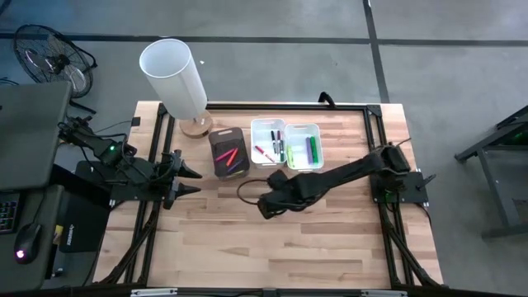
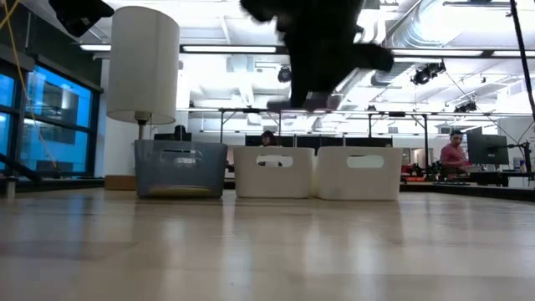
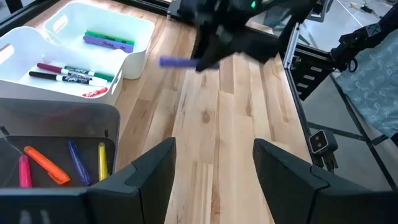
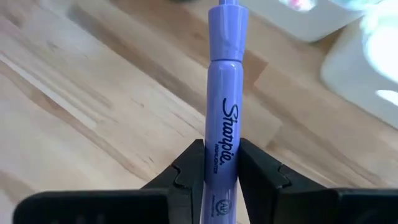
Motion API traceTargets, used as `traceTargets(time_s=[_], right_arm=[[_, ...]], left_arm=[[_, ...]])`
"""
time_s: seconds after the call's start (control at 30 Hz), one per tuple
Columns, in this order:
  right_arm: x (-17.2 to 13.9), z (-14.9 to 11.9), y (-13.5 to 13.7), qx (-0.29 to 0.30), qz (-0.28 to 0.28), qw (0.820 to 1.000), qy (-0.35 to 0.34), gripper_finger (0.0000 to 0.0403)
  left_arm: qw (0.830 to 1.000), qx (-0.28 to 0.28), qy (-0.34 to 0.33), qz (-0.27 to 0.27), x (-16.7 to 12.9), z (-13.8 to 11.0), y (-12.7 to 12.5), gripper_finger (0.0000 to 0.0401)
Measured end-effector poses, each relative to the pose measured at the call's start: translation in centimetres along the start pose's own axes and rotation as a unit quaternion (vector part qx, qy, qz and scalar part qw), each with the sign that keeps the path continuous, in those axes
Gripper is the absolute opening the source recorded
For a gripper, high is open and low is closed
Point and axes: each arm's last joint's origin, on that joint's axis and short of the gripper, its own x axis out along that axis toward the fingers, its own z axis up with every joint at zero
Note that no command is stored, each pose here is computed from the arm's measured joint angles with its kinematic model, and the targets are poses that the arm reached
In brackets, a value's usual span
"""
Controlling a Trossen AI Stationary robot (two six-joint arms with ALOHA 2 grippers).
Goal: Pick & Place Markers
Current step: Put the purple highlighter pen into the right white bin
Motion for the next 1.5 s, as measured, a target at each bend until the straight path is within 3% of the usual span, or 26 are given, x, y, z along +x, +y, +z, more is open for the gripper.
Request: traceTargets(time_s=[0.27, 0.53, 0.83, 1.1, 1.5], right_arm=[[-6.1, 0.2, -2.7, 0.027, -0.016, 0.996, -0.088, 0.0072], [-8.6, 2.1, -6.2, 0.070, -0.070, 0.989, -0.113, 0.0077], [-7.2, 5.6, -8.7, 0.068, -0.126, 0.984, -0.106, 0.0077], [-4.8, 8.0, -11.4, 0.109, -0.176, 0.975, -0.080, 0.0078], [-0.2, 9.1, -14.3, 0.107, -0.181, 0.978, -0.009, 0.0078]], left_arm=[[1.000, 0.000, 0.001, -0.001, 0.0, 0.0, 0.0, 0.0211], [1.000, 0.001, 0.001, 0.000, 0.0, 0.0, 0.0, 0.0211], [1.000, 0.002, 0.003, -0.001, 0.0, 0.0, 0.0, 0.0211], [1.000, 0.002, 0.003, -0.002, 0.0, 0.0, 0.0, 0.0211], [1.000, 0.002, 0.003, -0.003, 0.0, 0.0, 0.0, 0.0211]])
